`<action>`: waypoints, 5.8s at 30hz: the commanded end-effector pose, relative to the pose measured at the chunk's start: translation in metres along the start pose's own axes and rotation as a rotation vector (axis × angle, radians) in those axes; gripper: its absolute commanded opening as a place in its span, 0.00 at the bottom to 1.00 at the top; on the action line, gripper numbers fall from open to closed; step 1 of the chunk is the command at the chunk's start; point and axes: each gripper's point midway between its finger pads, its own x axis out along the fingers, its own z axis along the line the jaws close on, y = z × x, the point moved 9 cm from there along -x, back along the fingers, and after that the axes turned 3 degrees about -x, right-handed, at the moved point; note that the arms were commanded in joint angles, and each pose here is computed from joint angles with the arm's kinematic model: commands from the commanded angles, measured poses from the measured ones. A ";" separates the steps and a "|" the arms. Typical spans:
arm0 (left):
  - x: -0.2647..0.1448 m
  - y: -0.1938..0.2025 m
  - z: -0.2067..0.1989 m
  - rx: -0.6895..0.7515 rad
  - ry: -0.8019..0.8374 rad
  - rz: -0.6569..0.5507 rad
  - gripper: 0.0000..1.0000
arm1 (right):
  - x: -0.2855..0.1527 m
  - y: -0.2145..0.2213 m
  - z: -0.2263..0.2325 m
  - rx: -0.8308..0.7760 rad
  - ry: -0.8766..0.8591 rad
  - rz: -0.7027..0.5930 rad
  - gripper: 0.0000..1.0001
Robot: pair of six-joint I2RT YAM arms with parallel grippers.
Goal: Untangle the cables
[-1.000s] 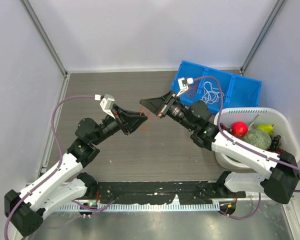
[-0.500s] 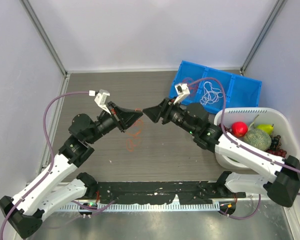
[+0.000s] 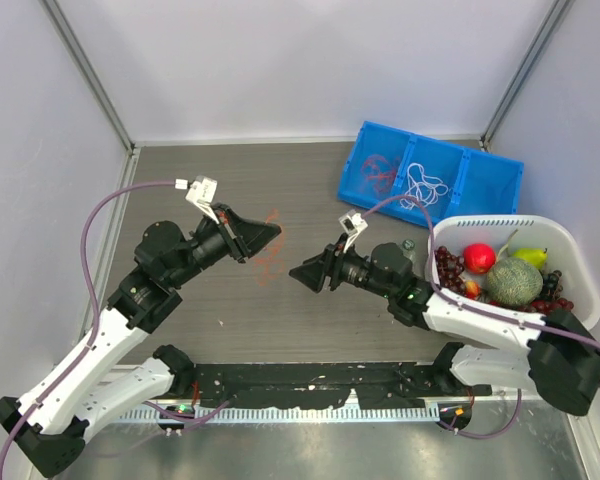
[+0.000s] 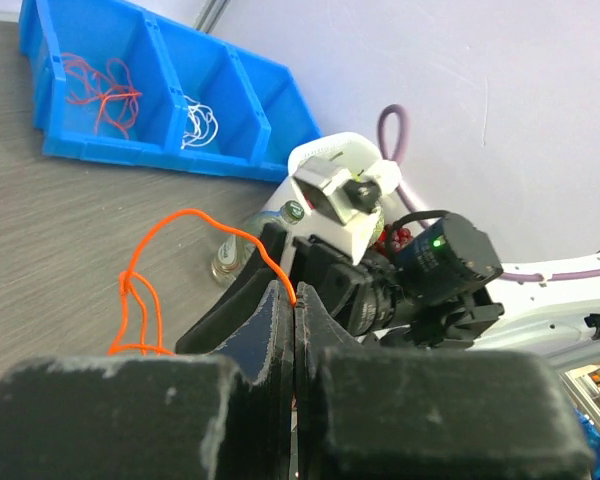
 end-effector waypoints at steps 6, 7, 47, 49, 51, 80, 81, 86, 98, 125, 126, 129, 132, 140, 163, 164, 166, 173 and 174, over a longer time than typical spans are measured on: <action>-0.011 -0.014 -0.015 -0.001 0.033 -0.046 0.00 | 0.033 -0.008 0.024 0.097 -0.241 -0.128 0.65; -0.012 -0.014 -0.015 0.000 0.034 -0.049 0.00 | 0.034 -0.009 0.025 0.099 -0.246 -0.139 0.65; -0.080 0.009 0.005 0.266 -0.208 0.227 0.00 | -0.063 -0.077 -0.046 -0.220 1.125 -0.455 0.01; -0.080 0.011 0.008 0.270 -0.226 0.254 0.00 | -0.068 -0.089 -0.039 -0.240 1.116 -0.469 0.01; -0.079 0.013 0.012 0.273 -0.257 0.268 0.00 | -0.073 -0.101 -0.030 -0.253 1.076 -0.491 0.01; -0.020 -0.016 0.120 0.424 -1.051 -0.390 0.31 | -0.085 -0.100 0.118 0.243 -0.445 -0.292 0.01; -0.018 -0.016 0.122 0.428 -1.052 -0.400 0.35 | -0.087 -0.101 0.120 0.249 -0.456 -0.296 0.01; -0.002 -0.014 0.135 0.457 -1.085 -0.397 0.60 | -0.098 -0.110 0.126 0.228 -0.460 -0.312 0.01; -0.005 -0.025 0.190 0.317 -1.212 -0.361 0.85 | -0.147 -0.151 0.150 0.107 -0.444 -0.468 0.01; -0.013 -0.025 0.156 0.141 -0.849 -0.246 0.89 | -0.144 -0.159 0.095 -0.046 0.183 -0.507 0.01; -0.012 -0.026 0.148 0.138 -0.790 -0.226 0.89 | -0.144 -0.162 0.093 -0.069 0.215 -0.510 0.01; -0.007 -0.033 0.123 0.115 -0.630 -0.171 0.89 | -0.147 -0.174 0.094 -0.107 0.267 -0.537 0.01; -0.001 -0.045 0.101 0.115 -0.508 -0.143 0.89 | -0.141 -0.186 0.095 -0.163 0.316 -0.523 0.01; 0.017 -0.088 0.048 0.156 -0.254 -0.065 0.92 | -0.103 -0.237 0.104 -0.259 0.444 -0.569 0.00; 0.001 -0.025 0.064 0.531 -0.294 -0.042 0.96 | -0.027 -0.398 0.036 -0.456 0.675 -0.822 0.01; 0.000 -0.024 0.064 0.548 -0.302 -0.035 0.96 | -0.022 -0.403 0.030 -0.462 0.669 -0.848 0.01; -0.004 -0.024 0.065 0.565 -0.330 -0.048 0.95 | -0.015 -0.410 0.014 -0.490 0.685 -0.867 0.01; -0.007 -0.023 0.067 0.586 -0.336 -0.064 0.95 | 0.008 -0.421 -0.055 -0.503 0.815 -0.838 0.01; -0.006 -0.023 0.067 0.589 -0.336 -0.059 0.96 | 0.009 -0.421 -0.058 -0.504 0.818 -0.839 0.01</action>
